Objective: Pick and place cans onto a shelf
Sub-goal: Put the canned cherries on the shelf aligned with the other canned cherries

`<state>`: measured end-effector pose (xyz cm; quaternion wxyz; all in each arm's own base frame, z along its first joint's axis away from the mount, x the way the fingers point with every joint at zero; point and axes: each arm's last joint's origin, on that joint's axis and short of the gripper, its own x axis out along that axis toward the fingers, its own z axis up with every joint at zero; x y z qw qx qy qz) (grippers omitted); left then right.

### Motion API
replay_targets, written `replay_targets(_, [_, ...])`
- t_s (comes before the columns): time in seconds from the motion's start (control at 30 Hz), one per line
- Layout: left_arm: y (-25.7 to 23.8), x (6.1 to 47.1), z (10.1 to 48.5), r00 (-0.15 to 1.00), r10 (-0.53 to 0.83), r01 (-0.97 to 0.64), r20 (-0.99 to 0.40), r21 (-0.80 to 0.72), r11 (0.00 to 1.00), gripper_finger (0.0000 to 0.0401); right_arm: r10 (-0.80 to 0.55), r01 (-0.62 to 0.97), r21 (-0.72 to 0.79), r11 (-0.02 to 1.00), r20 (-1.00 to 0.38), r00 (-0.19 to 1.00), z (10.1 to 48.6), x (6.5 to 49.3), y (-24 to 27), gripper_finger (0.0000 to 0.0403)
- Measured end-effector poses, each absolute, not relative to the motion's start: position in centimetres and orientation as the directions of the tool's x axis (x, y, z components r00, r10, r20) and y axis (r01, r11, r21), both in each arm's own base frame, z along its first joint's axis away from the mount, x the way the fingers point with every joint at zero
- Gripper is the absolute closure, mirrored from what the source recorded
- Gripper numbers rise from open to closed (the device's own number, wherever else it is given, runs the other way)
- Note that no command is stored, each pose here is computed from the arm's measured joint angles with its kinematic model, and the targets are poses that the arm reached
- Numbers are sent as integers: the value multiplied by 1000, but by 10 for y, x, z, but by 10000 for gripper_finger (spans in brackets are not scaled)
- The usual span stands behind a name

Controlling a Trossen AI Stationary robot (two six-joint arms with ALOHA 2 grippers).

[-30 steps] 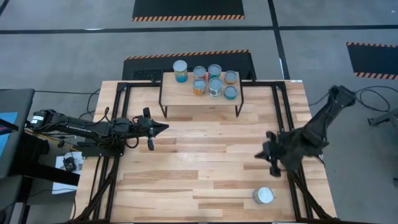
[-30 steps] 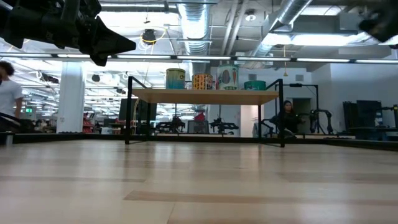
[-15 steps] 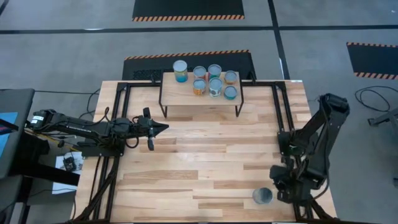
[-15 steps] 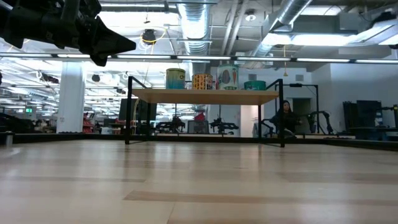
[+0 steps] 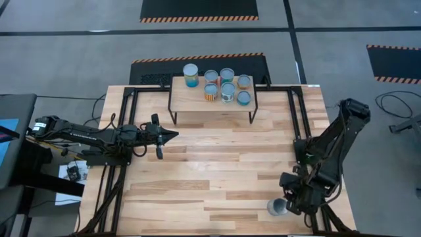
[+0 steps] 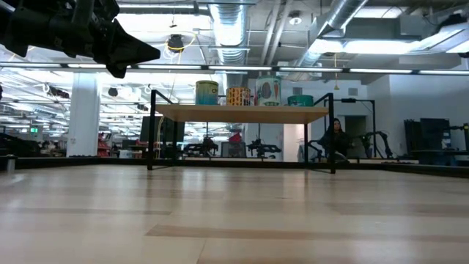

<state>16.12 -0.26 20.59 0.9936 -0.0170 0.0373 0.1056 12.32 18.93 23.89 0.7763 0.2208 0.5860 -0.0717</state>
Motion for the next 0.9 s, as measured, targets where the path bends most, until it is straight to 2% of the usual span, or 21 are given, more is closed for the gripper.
replay_targets(0.6, [-3, 161, 206, 975, 210, -212, -78, -25, 977, 399, 174, 370, 269, 889, -947, 270, 227, 130, 186, 288])
replay_targets(0.73, [-3, 161, 206, 975, 210, -212, -78, -25, 977, 399, 173, 371, 266, 890, -948, 265, 228, 129, 186, 287])
replay_targets(0.9, [-3, 161, 206, 975, 210, -212, -78, -25, 977, 399, 208, 364, 302, 881, -938, 276, 237, 131, 189, 261])
